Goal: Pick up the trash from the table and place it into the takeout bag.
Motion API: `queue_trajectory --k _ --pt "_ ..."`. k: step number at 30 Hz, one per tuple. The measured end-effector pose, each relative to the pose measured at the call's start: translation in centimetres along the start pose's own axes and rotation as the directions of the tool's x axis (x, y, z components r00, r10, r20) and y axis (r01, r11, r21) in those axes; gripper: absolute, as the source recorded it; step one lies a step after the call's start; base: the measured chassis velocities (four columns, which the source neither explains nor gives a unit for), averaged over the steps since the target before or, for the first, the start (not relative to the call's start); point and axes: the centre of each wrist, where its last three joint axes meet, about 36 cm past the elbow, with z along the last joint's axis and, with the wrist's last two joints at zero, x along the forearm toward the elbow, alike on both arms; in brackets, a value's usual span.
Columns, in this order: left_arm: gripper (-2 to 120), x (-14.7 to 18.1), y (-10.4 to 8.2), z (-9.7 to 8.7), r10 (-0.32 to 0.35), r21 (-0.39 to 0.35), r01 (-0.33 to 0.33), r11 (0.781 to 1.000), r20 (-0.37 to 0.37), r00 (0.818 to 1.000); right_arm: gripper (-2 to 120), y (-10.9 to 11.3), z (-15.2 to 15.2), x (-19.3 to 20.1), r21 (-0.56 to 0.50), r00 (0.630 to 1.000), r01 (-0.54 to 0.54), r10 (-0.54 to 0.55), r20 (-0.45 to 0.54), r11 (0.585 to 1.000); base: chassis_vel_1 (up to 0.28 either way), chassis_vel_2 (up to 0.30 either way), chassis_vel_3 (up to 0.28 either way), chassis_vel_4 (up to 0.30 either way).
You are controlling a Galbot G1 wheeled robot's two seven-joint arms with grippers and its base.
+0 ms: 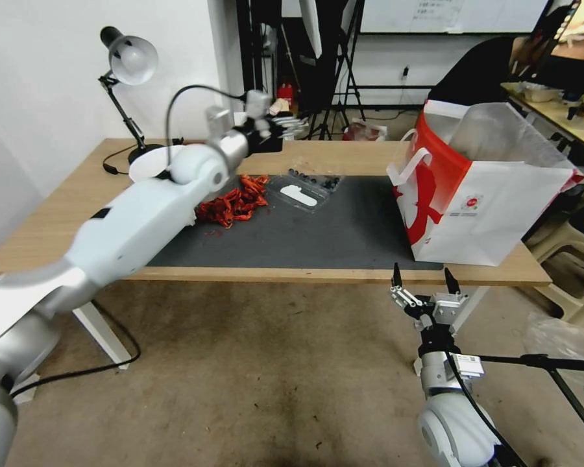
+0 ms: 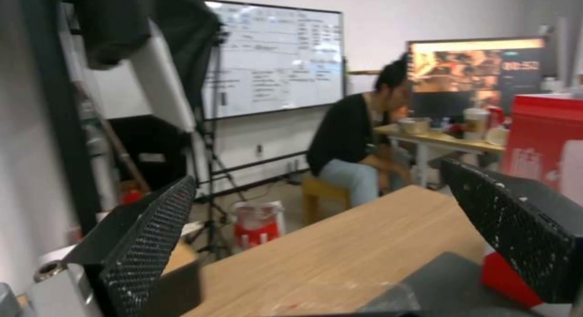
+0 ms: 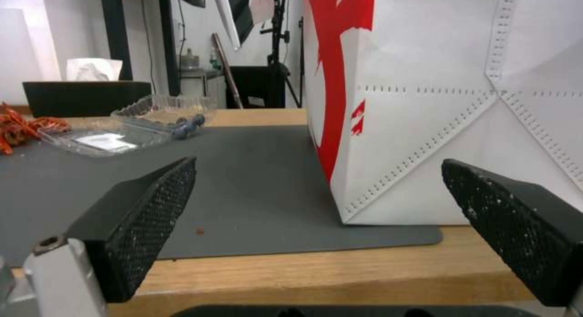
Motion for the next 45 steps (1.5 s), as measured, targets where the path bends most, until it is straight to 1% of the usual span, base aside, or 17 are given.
queue_trajectory --k 4,5,7,9,11,13,16,20,26,28,30,31,32,33,35,41,45 --pt "100 3.4 0.4 0.6 -0.077 0.011 0.078 0.997 -0.022 0.997 100 0.1 0.1 0.1 -0.001 1.0 0.001 -0.001 -0.004 1.0 0.0 0.0 0.0 0.0" --pt "100 3.4 0.4 0.6 -0.077 0.011 0.078 0.997 -0.022 0.997 100 0.1 0.1 0.1 -0.001 1.0 0.001 -0.001 -0.004 1.0 0.0 0.0 0.0 0.0" --pt "100 5.7 0.4 2.0 -0.119 0.013 0.12 0.993 -0.046 0.992 100 0.3 0.2 0.1 -0.003 1.0 0.003 -0.003 -0.005 1.0 0.0 0.0 0.0 0.0" --pt "100 6.2 0.4 2.3 -0.127 0.016 0.128 0.992 -0.05 0.991 100 0.3 0.2 0.1 -0.003 1.0 0.003 -0.003 -0.006 1.0 0.0 0.0 0.0 0.0" --pt "100 8.2 0.2 3.4 -0.167 0.025 0.169 0.985 -0.071 0.983 100 0.3 0.2 0.2 -0.001 1.0 0.005 -0.005 -0.007 1.0 0.0 0.0 0.0 0.0" --pt "100 8.8 0.2 3.6 -0.178 0.025 0.18 0.983 -0.075 0.981 100 0.3 0.2 0.2 -0.001 1.0 0.005 -0.005 -0.008 1.0 0.0 0.0 0.0 0.0" --pt "100 11.9 0.2 4.4 -0.229 0.013 0.231 0.973 -0.086 0.97 100 0.3 0.2 0.2 0.0 1.0 0.009 -0.009 -0.009 1.0 0.0 0.0 0.0 0.0" --pt "100 14.3 -0.4 4.7 -0.264 0.0 0.265 0.964 -0.077 0.962 100 0.4 0.3 0.3 -0.001 1.0 0.011 -0.011 -0.01 1.0 0.0 0.0 0.0 0.0" --pt "100 15.4 -0.9 5.1 -0.286 -0.01 0.286 0.958 -0.071 0.956 100 0.4 0.3 0.3 0.0 1.0 0.011 -0.011 -0.01 1.0 0.0 0.0 0.0 0.0" --pt "100 18.0 -2.0 5.9 -0.34 -0.059 0.338 0.939 -0.042 0.939 100 0.5 0.3 0.4 -0.001 1.0 0.011 -0.011 -0.012 1.0 0.0 0.0 0.0 0.0" --pt "100 18.9 -2.5 5.9 -0.354 -0.066 0.352 0.934 -0.033 0.934 100 0.5 0.3 0.4 -0.001 1.0 0.011 -0.011 -0.013 1.0 0.0 0.0 0.0 0.0" --pt "100 21.4 -3.7 6.5 -0.39 -0.086 0.386 0.918 -0.033 0.92 100 0.5 0.4 0.5 0.001 1.0 0.011 -0.011 -0.016 1.0 0.0 0.0 0.0 0.0" --pt "100 23.8 -5.1 7.9 -0.432 -0.086 0.427 0.9 -0.059 0.9 100 0.5 0.4 0.6 0.002 1.0 0.009 -0.009 -0.017 1.0 0.0 0.0 0.0 0.0" --pt "100 23.8 -5.1 7.9 -0.432 -0.086 0.427 0.9 -0.059 0.9 100 0.5 0.4 0.6 0.002 1.0 0.009 -0.009 -0.017 1.0 0.0 0.0 0.0 0.0" --pt "100 25.1 -6.2 9.1 -0.458 -0.078 0.453 0.888 -0.079 0.885 100 0.5 0.4 0.8 0.004 1.0 0.0 0.0 -0.019 1.0 0.0 0.0 0.0 0.0" --pt "100 27.5 -8.0 10.7 -0.499 -0.061 0.495 0.867 -0.091 0.862 100 0.5 0.4 0.9 0.004 1.0 -0.001 0.001 -0.019 1.0 0.0 0.0 0.0 0.0" --pt "100 28.3 -8.6 11.2 -0.509 -0.054 0.507 0.861 -0.092 0.856 100 0.5 0.5 1.0 0.004 1.0 0.0 0.0 -0.019 1.0 0.0 0.0 0.0 0.0"
